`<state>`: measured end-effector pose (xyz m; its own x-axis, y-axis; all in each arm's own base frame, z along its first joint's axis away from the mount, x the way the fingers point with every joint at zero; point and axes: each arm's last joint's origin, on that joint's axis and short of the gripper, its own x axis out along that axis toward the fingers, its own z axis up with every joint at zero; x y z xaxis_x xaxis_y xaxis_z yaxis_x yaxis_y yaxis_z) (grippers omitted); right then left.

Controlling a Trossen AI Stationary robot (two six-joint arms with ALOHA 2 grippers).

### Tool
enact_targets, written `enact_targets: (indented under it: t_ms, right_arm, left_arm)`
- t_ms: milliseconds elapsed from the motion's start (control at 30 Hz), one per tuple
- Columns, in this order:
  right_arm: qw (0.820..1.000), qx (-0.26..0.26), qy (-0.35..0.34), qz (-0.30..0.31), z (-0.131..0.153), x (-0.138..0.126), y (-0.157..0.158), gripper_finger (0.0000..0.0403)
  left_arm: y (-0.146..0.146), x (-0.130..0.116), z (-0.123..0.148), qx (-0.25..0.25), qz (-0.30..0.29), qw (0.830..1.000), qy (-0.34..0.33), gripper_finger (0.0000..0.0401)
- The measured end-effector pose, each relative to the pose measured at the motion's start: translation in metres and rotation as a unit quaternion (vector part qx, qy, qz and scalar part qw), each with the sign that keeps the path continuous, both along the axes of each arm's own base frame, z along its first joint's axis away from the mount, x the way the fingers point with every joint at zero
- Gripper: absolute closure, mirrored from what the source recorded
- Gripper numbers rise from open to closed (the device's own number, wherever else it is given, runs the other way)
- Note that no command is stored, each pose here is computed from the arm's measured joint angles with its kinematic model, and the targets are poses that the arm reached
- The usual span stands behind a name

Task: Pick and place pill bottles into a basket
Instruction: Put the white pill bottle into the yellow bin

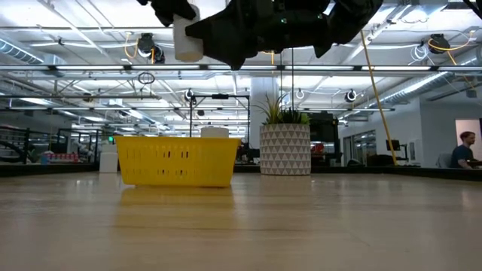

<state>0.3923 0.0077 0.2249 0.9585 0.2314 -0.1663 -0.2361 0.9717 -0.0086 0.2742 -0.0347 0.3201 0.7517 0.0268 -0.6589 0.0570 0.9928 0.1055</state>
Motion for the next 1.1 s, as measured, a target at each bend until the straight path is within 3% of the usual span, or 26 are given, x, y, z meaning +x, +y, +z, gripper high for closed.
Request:
enact_targets:
  t_ms: [267,400,633,967,1100]
  right_arm:
    - [0.999,0.012,0.046,0.014,-0.004,-0.004,0.005,0.0077]
    - [0.994,0.022,0.104,0.033,-0.004,-0.014,0.008,0.0037]
    - [0.988,0.022,0.146,0.034,0.007,-0.028,0.009,0.0024]
    - [0.993,0.018,0.114,0.019,0.005,-0.054,-0.003,0.0023]
    - [0.997,0.026,0.069,0.008,0.003,-0.072,-0.01,0.0023]
  left_arm:
    - [0.001,-0.002,-0.001,-0.001,0.005,1.0,0.01,0.0239]
    - [0.001,-0.004,-0.006,0.003,0.023,0.999,0.026,0.0239]
    - [-0.002,-0.003,-0.026,-0.006,0.042,0.999,0.03,0.0239]
    - [-0.011,-0.005,-0.068,-0.04,0.038,0.998,0.008,0.0239]
    - [-0.013,-0.007,-0.079,-0.045,0.043,0.998,0.001,0.0239]
